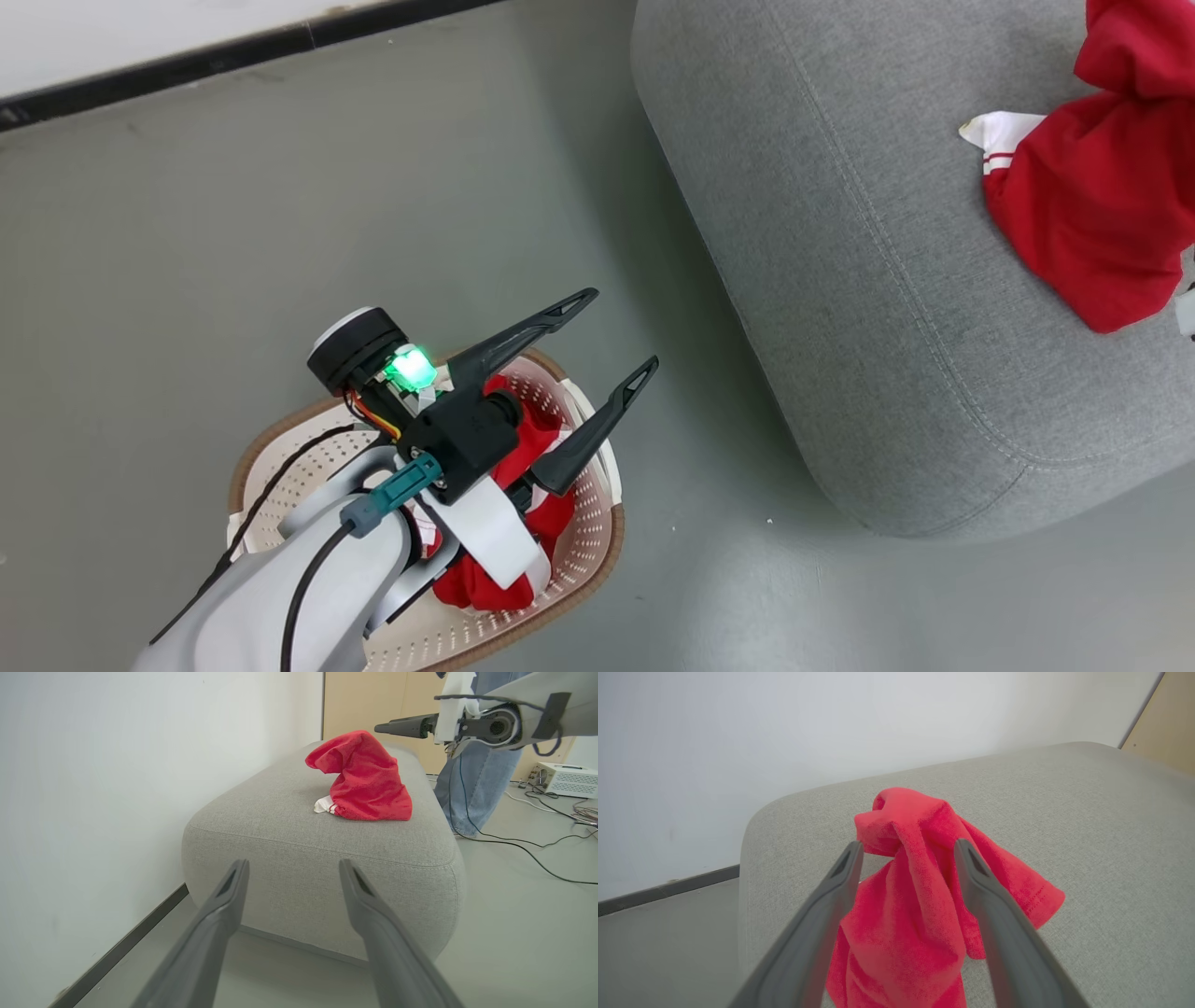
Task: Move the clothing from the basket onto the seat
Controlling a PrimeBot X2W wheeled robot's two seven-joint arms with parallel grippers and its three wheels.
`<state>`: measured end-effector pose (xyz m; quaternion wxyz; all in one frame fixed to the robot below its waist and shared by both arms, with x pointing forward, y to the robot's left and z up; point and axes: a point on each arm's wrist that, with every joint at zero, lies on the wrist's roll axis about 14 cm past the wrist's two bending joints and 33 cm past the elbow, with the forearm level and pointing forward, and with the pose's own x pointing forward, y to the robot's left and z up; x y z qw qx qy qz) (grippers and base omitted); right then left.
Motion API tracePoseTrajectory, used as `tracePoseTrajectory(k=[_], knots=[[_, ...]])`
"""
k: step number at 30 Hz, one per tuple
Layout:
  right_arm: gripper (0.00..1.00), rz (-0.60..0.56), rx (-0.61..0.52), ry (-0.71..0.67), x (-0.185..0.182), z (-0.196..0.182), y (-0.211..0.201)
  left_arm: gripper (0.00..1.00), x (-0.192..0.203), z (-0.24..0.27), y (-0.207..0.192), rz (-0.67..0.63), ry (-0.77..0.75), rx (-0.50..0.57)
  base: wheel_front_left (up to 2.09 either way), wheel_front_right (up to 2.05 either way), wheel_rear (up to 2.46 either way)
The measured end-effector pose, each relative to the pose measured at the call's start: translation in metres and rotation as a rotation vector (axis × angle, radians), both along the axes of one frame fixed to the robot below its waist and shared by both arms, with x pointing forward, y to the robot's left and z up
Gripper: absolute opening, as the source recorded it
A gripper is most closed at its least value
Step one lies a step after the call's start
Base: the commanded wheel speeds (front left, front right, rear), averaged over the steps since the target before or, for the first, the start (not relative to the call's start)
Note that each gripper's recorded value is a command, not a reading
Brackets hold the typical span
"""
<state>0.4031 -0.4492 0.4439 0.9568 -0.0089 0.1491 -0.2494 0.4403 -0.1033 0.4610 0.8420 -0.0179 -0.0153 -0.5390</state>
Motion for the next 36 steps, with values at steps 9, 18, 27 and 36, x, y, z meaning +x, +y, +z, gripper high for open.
tracePoseTrajectory(k=[9,18,27,36], knots=[[1.0,0.119,-0.051,-0.149,0.029,0.049,0.026,1.0,-0.004,0.005,0.015,0.073,0.0,0.018,0.0,0.0,0.0],[1.0,0.272,-0.03,-0.219,0.05,0.059,0.085,1.0,-0.005,0.009,0.043,0.2,0.033,0.02,0.0,0.0,0.0],[1.0,0.395,-0.004,-0.266,0.055,0.065,0.136,1.0,-0.004,0.017,0.08,0.36,0.046,0.018,0.0,0.0,0.0],[1.0,0.493,0.041,-0.319,0.051,0.071,0.183,1.0,-0.004,0.037,0.119,0.521,0.041,-0.023,0.0,0.0,0.0]])
